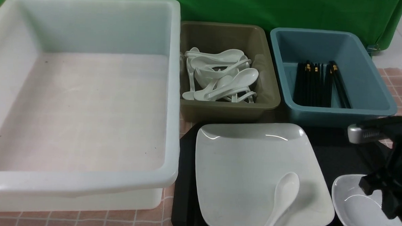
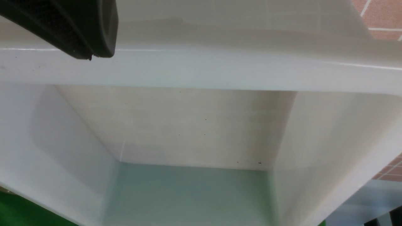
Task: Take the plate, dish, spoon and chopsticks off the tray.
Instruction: Use the right arm to grab a pair of chopsticks from the plate, then use the right arm to put the chopsticks into the small storage box on the right
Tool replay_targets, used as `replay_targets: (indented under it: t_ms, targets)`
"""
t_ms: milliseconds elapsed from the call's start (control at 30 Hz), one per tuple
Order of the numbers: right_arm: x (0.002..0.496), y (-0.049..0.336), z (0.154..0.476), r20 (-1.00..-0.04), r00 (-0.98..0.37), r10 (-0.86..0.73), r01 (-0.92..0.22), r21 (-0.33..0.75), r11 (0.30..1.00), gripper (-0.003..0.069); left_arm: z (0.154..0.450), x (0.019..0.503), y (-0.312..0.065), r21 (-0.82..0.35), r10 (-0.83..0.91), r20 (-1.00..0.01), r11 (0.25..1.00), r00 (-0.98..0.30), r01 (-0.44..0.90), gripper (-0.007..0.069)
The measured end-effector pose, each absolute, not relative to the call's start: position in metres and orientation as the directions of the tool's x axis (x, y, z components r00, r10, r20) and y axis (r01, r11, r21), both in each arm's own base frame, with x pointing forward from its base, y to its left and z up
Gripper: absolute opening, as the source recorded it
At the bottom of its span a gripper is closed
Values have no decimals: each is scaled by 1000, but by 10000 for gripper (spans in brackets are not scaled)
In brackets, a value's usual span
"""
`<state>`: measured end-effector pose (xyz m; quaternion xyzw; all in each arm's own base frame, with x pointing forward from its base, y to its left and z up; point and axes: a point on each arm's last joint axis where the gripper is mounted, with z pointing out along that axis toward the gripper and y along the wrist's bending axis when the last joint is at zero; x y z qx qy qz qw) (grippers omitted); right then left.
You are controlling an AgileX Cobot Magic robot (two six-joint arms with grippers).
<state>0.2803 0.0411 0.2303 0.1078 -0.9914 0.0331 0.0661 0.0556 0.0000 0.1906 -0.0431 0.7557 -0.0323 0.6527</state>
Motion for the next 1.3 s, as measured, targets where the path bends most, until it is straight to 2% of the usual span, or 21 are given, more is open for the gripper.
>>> replay_targets:
  t_ms: [67, 133, 167, 233, 267, 300, 333, 367, 433, 467, 500, 600, 667, 700, 833, 1000, 1300]
  targets:
    - [275, 41, 254, 58, -976, -208, -211, -50, 976, 167, 191, 56, 0, -105, -107, -984, 994, -144, -23, 5]
    - [274, 41, 279, -94, -974, -208, -204, -50, 978, 167, 191, 56, 0, -105, -107, -984, 994, -144, -23, 5]
    - [274, 41, 281, -113, -972, -208, -203, -51, 978, 167, 191, 56, 0, -105, -107, -984, 994, -144, -23, 5]
    - [282, 43, 311, -417, -892, -174, -170, -47, 984, 167, 191, 56, 0, -105, -107, -984, 994, -144, -23, 5]
    - [283, 43, 311, -417, -892, -173, -169, -47, 985, 167, 191, 56, 0, -105, -107, -984, 994, -144, -23, 5]
    - [290, 45, 323, -558, -817, -144, -151, -34, 988, 167, 191, 56, 0, -105, -107, -984, 994, -144, -23, 5]
    - [294, 46, 326, -609, -782, -134, -147, -29, 989, 167, 191, 56, 0, -104, -106, -984, 994, -144, -23, 5]
    - [305, 48, 336, -729, -677, -97, -132, -9, 991, 167, 191, 56, 0, -104, -106, -984, 994, -144, -23, 5]
    - [320, 51, 343, -836, -546, -55, -130, 20, 991, 167, 191, 56, 0, -104, -106, -984, 994, -144, -23, 5]
    - [322, 52, 343, -844, -533, -52, -130, 21, 991, 167, 191, 56, 0, -104, -106, -984, 994, -144, -23, 5]
    - [336, 55, 345, -905, -425, -20, -133, 40, 990, 167, 191, 56, 0, -104, -106, -984, 994, -144, -23, 5]
    - [362, 60, 333, -953, -304, 9, -145, 56, 988, 167, 191, 56, 0, -104, -106, -984, 994, -144, -23, 5]
    - [377, 63, 318, -957, -289, 19, -146, 63, 987, 167, 191, 56, 0, -104, -106, -984, 994, -144, -23, 5]
    - [378, 63, 315, -956, -292, 21, -146, 66, 987, 167, 191, 56, 0, -104, -106, -984, 994, -144, -23, 5]
    - [415, 69, 268, -916, -376, 138, -87, 183, 979, 167, 191, 56, 0, -104, -106, -984, 994, -144, -23, 5]
    - [439, 73, 249, -883, -446, 146, -68, 196, 978, 181, 191, 56, 0, -104, -106, -984, 994, -144, -23, 5]
    - [456, 72, 225, -781, -610, 133, -29, 190, 981, 361, 191, 56, 0, -105, -107, -984, 994, -144, -23, 5]
